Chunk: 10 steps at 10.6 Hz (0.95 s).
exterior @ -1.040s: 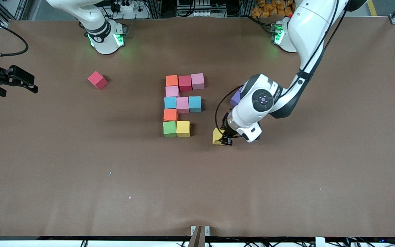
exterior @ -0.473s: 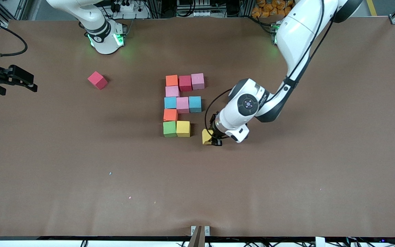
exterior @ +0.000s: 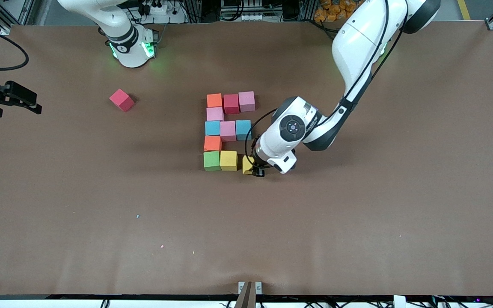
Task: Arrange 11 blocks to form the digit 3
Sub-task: 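Carry the second yellow cube toward the first yellow cube, then place the second yellow cube beside the first and open the left gripper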
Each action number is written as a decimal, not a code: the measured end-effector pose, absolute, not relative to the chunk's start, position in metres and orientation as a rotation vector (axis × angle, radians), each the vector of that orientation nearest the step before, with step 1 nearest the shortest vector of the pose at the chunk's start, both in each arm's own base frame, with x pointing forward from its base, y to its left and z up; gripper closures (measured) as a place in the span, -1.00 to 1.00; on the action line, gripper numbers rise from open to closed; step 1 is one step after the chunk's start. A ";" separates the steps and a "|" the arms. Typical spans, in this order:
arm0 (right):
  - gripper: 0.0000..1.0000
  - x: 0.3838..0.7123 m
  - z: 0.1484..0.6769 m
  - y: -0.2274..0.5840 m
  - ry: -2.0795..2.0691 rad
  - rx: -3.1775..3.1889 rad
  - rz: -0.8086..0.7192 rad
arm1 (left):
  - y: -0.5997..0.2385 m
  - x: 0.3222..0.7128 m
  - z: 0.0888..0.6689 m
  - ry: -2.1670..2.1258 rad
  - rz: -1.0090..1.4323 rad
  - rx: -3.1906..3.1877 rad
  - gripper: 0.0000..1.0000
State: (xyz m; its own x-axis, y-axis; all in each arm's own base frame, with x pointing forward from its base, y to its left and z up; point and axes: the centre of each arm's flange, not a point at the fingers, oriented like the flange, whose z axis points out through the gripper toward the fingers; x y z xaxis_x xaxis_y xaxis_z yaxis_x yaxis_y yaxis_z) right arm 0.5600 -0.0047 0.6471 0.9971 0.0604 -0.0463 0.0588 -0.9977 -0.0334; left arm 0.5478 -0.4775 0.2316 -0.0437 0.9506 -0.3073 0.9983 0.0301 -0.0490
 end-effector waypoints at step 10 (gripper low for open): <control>-1.00 0.561 0.648 0.003 -0.116 -3.103 0.066 | -0.501 0.525 0.217 2.082 -0.385 2.090 0.05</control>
State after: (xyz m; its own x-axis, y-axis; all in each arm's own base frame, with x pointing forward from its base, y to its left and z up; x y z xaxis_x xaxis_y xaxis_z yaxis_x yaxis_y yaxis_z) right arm 0.5606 0.0030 0.6475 0.9963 0.0756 -0.0412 0.0741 -0.9966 -0.0374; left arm 0.5249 -0.5010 0.2171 -0.0060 0.9552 -0.2960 0.9979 -0.0134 -0.0635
